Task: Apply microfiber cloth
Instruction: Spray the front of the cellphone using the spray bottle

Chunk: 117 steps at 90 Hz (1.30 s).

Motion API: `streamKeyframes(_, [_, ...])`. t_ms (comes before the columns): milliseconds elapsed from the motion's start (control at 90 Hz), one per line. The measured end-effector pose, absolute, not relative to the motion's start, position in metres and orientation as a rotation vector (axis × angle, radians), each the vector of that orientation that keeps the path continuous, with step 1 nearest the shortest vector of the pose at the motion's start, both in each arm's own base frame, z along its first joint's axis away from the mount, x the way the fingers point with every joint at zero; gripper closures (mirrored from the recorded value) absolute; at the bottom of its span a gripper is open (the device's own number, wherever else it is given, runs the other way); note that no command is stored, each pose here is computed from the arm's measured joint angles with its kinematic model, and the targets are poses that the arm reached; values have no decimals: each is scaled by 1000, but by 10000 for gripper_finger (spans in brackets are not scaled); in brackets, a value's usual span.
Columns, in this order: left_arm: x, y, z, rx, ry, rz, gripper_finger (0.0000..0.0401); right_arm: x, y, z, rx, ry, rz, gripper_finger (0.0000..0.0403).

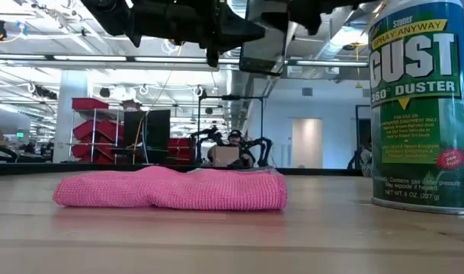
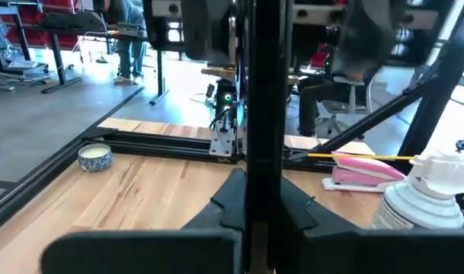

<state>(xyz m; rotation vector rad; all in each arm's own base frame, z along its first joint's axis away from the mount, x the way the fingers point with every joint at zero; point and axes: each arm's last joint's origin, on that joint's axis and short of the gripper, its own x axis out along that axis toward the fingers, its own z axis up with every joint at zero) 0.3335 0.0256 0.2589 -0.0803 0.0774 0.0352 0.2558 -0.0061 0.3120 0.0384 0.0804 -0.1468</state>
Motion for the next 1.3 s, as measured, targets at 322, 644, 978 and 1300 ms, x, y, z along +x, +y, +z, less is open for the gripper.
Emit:
streamKeyframes(322, [334, 25, 260, -50, 69, 28, 398, 213, 11, 320, -26, 208, -319, 259])
streamKeyframes(644, [333, 25, 260, -39, 68, 26, 398, 186, 29, 317, 0, 303, -323, 401])
streamKeyframes(978, [340, 33, 247, -22, 90, 5, 398, 170, 66, 312, 47, 305, -288, 403])
streamKeyframes(1300, [355, 54, 222, -2, 30, -44, 398, 163, 98, 306, 132, 301, -216, 403])
